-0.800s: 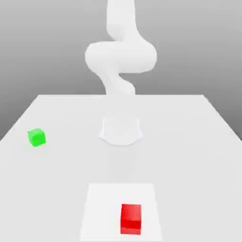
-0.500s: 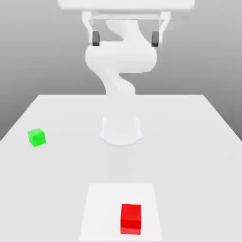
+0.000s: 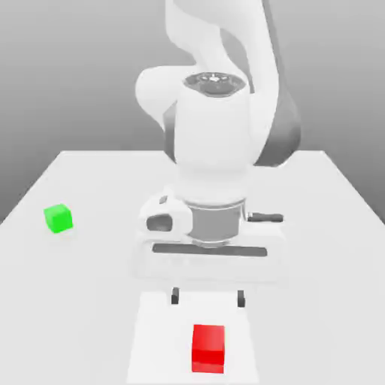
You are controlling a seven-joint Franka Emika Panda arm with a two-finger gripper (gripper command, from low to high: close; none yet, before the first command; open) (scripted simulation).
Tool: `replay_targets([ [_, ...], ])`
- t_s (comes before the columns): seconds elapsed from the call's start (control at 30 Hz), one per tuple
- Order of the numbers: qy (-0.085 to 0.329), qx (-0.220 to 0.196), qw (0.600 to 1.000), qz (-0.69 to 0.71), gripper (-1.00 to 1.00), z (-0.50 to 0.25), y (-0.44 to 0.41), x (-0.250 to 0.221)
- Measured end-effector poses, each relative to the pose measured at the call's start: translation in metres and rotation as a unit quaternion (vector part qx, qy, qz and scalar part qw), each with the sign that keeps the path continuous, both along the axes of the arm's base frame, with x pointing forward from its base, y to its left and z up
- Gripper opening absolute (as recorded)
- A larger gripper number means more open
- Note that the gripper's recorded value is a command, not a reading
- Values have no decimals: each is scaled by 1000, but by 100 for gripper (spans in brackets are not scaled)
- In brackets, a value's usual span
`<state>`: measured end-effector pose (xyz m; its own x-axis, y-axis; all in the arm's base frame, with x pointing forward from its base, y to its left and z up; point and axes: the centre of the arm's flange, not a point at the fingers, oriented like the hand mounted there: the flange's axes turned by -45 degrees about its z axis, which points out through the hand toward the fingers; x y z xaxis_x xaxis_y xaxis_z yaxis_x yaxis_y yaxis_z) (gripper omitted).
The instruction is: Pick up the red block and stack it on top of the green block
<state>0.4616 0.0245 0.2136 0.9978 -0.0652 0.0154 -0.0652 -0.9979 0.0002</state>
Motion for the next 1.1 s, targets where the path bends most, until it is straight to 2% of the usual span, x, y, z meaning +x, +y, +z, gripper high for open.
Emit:
replay_targets([
  [0.13,7,1,1000,-1,0,-52,0,-2],
  [0.17,7,1,1000,-1,-100,-63,0,-3],
  [0.4,7,1,1000,-1,-100,-65,1,-3],
  [0.57,7,0,1000,-3,-100,-12,-1,-3],
  [0.73,7,-12,984,-175,-100,6,-109,-28],
  [0.9,7,-21,922,-386,-100,17,-230,-93],
  [1.1,6,-22,804,-594,-100,26,-319,-194],
])
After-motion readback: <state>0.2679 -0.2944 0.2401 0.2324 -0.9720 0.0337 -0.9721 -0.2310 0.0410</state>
